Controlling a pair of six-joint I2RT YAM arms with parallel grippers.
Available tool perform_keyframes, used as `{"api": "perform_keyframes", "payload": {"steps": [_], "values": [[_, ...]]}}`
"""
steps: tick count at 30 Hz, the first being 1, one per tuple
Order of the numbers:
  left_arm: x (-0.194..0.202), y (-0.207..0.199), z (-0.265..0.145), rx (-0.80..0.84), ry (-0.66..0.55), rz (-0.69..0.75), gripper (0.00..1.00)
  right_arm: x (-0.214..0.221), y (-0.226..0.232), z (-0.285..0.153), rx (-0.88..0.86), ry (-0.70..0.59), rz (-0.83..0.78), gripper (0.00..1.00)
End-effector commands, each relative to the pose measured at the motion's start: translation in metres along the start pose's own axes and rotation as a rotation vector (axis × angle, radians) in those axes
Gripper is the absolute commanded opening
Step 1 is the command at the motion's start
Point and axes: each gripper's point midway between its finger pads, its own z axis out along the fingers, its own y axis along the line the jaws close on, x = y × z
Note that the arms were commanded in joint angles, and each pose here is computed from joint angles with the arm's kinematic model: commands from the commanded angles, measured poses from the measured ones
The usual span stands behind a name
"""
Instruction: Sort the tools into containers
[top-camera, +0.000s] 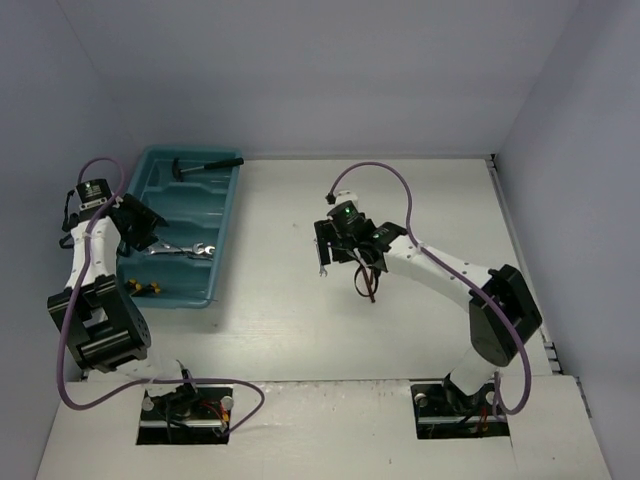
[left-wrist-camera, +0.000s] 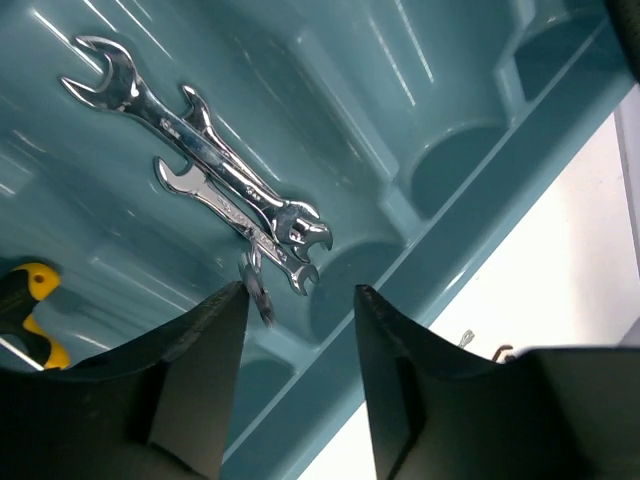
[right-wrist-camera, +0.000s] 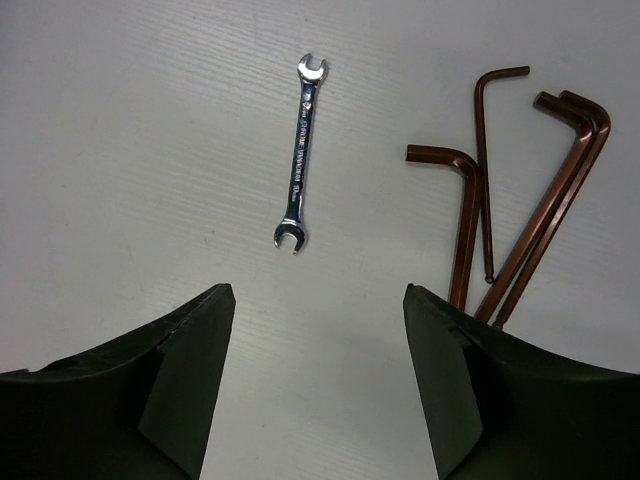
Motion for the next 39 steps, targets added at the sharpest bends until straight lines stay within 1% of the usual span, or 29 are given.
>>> {"api": "perform_keyframes", "payload": {"steps": [1, 5, 8, 11, 14, 18, 24, 29, 34, 36, 39], "values": [[-0.026, -0.024, -0.048, 0.022, -0.15, 0.099, 0.46, -0.027, 0.005, 0.008, 0.026, -0.053, 0.044, 0.63], [-0.03, -0.016, -0.066, -0.035, -0.209, 0.133, 0.47, -0.016, 0.006, 0.034, 0.058, 0.003, 0.038, 0.58], [-0.033, -0.015, -0.074, -0.05, -0.237, 0.146, 0.48, -0.015, 0.007, 0.048, 0.079, 0.025, 0.036, 0.58], [-0.029, -0.026, -0.078, -0.035, -0.23, 0.173, 0.49, -0.013, 0.009, 0.063, 0.095, 0.047, 0.037, 0.58], [-0.012, -0.045, -0.082, -0.02, -0.222, 0.255, 0.49, -0.002, 0.008, 0.079, 0.115, 0.082, 0.038, 0.57], [0.019, -0.072, -0.087, 0.03, -0.186, 0.361, 0.5, 0.009, 0.009, 0.094, 0.136, 0.122, 0.04, 0.53], [0.047, -0.079, -0.089, 0.063, -0.142, 0.422, 0.5, 0.025, 0.005, 0.113, 0.184, 0.175, 0.025, 0.45], [0.06, -0.079, -0.091, 0.084, -0.115, 0.446, 0.5, 0.045, 0.006, 0.124, 0.184, 0.242, 0.037, 0.31], [0.077, -0.084, -0.093, 0.116, -0.08, 0.473, 0.5, 0.07, 0.001, 0.123, 0.208, 0.319, 0.042, 0.01], [0.086, -0.089, -0.094, 0.141, -0.06, 0.49, 0.5, 0.075, 0.0, 0.12, 0.209, 0.335, 0.04, 0.0], [0.116, -0.107, -0.096, 0.218, 0.012, 0.542, 0.5, 0.07, 0.003, 0.108, 0.198, 0.313, 0.025, 0.0]]}}
